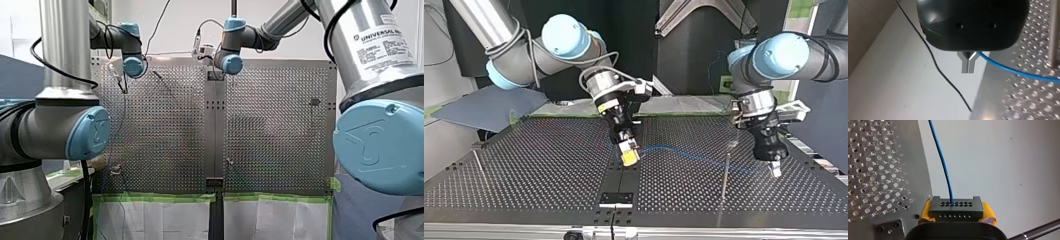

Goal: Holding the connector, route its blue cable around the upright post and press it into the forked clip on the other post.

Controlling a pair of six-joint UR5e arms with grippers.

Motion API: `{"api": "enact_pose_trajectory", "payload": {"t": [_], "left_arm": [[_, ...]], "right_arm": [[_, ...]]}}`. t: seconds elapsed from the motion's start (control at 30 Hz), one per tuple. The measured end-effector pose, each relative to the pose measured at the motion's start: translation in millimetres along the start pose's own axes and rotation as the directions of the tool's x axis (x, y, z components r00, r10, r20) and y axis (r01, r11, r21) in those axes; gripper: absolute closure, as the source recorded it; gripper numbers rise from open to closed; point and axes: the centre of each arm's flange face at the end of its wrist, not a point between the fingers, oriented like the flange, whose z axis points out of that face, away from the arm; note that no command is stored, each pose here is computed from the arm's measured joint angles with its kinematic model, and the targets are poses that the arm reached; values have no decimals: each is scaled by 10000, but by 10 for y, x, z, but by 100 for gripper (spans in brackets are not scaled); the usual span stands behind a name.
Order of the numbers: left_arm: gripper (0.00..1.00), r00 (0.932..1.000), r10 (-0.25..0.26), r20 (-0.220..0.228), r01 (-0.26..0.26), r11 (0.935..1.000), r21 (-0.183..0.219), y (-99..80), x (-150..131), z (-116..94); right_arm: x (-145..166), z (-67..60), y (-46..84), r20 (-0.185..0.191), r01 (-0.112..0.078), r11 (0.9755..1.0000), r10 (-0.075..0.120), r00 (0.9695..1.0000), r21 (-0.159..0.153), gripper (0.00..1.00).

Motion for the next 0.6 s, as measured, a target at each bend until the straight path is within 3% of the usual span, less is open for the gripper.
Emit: {"api": "enact_pose_trajectory", "payload": {"t": [0.33, 0.6], "left_arm": [[100, 9998, -20, -203, 21, 10000, 77, 147, 138, 399], [100, 9998, -53, -207, 57, 9998, 199, 249, 166, 521]], "right_arm": [[-290, 119, 85, 267, 7, 10000, -7, 9996, 8, 100], [-444, 183, 163, 368, 31, 10000, -32, 9993, 39, 100]]}}
